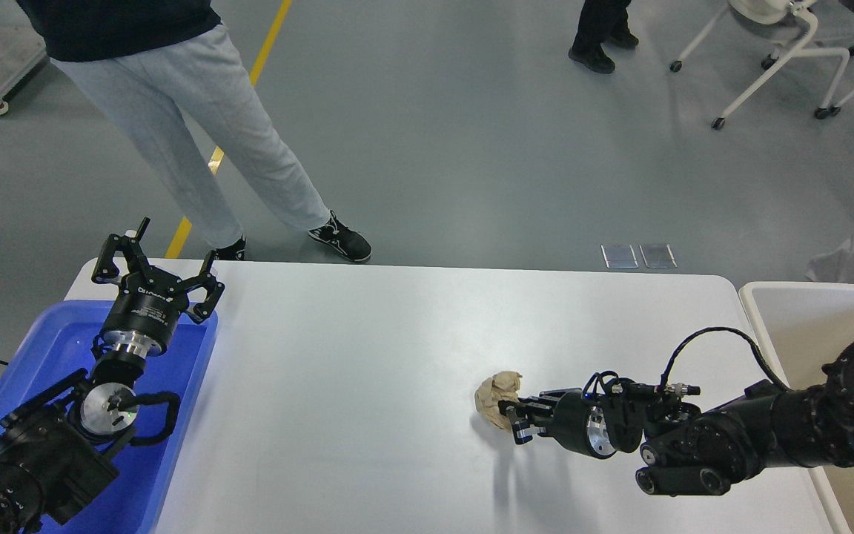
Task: Tidy desktop
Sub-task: 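Close the right gripper on the crumpled paper ball, then lift the paper ball and carry it toward the white bin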
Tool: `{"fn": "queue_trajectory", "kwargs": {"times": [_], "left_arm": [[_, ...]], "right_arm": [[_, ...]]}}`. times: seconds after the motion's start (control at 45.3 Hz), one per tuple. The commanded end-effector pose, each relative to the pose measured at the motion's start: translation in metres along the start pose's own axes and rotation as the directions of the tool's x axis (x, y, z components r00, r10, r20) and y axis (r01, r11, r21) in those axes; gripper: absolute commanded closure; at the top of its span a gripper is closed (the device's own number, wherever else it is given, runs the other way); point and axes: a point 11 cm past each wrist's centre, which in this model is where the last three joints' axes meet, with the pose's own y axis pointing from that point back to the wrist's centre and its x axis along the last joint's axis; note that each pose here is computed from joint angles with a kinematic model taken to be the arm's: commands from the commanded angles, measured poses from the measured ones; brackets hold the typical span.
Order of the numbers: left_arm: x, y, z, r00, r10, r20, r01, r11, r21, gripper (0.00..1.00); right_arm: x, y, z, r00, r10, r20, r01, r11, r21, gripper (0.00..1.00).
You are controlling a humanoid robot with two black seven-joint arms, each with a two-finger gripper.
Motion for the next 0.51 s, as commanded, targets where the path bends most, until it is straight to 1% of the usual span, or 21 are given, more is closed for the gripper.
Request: {"fn": "queue_trajectory", "kwargs": {"times": [0.0, 0.221, 0.243, 0.287, 0.486], "left_arm": [[0.0, 0.0, 0.0, 1.0, 0.0, 0.0, 0.0, 1.0, 0.0, 0.0], [0.0, 0.0, 0.0, 1.0, 0.0, 0.0, 0.0, 1.0, 0.0, 0.0], [0.0, 0.0, 0.0, 1.0, 0.001, 0.001, -0.001, 1.0, 0.0, 0.0], [0.0, 0.0, 0.0, 1.0, 0.0, 0.0, 0.0, 1.0, 0.0, 0.0], [0.0, 0.0, 0.0, 1.0, 0.001, 0.001, -0.001, 1.0, 0.0, 0.0]], "right_arm": [[0.057, 0.027, -0.007, 0.999, 0.033, 0.002, -0.033, 0.999, 0.017, 1.0], [0.107, 0.058, -0.002, 0.999, 0.019, -0.039, -0.019, 1.0, 0.0, 1.0], [0.119, 0.064, -0.002, 0.999, 0.021, -0.047, -0.021, 1.0, -0.004, 1.0], [0.129, 0.069, -0.001, 0.998, 0.025, -0.054, -0.026, 1.0, -0.011, 1.0], [0.17, 0.096, -0.011, 0.998, 0.017, -0.06, -0.018, 1.0, -0.015, 1.0]]}}
